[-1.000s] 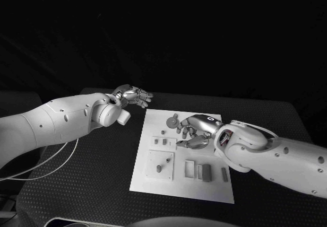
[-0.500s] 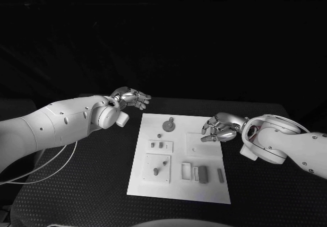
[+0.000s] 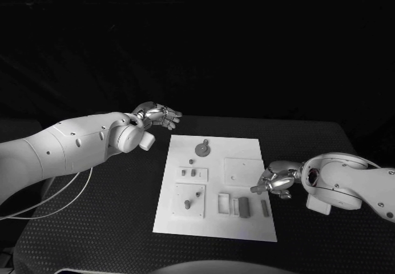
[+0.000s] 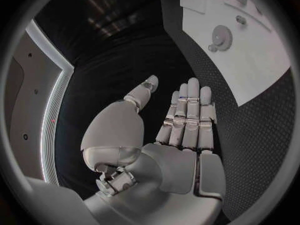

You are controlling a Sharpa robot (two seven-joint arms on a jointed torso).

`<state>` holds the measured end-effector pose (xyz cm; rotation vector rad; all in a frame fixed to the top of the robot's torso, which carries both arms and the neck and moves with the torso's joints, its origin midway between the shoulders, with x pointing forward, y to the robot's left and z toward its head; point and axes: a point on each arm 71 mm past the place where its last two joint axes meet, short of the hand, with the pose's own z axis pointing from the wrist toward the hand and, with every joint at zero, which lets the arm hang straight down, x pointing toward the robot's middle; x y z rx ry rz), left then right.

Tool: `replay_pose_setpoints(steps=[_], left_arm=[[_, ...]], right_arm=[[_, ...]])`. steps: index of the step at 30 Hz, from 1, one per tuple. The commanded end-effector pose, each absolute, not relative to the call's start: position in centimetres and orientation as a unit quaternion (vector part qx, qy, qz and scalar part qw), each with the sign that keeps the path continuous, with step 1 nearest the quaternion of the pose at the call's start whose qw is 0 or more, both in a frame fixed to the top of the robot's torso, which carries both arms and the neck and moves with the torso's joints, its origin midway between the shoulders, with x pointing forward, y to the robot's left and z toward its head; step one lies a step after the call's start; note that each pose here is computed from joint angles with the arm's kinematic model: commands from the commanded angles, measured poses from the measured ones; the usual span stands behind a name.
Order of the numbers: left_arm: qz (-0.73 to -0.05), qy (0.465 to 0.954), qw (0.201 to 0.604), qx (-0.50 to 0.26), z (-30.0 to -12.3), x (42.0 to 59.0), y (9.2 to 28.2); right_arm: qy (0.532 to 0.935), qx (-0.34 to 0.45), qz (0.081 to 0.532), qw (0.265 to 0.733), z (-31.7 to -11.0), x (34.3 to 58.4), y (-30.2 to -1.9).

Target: Assemble the parts on the task board

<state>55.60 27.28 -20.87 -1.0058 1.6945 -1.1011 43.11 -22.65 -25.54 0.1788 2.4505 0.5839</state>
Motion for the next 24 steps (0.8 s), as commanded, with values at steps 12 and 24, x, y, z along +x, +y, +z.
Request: replay_pose_setpoints(steps=[12, 24], left_arm=[[-0.451, 0.680, 0.420, -0.398, -20.8, 55.5, 26.8], [-0.451, 0.680, 0.419, -0.398, -20.8, 55.4, 26.8]], right_arm=[[0.951, 0.090, 0.167, 0.246, -27.9, 42.0, -21.5], [0.955, 0.077, 0.162, 0.235, -29.5, 41.4, -20.0]])
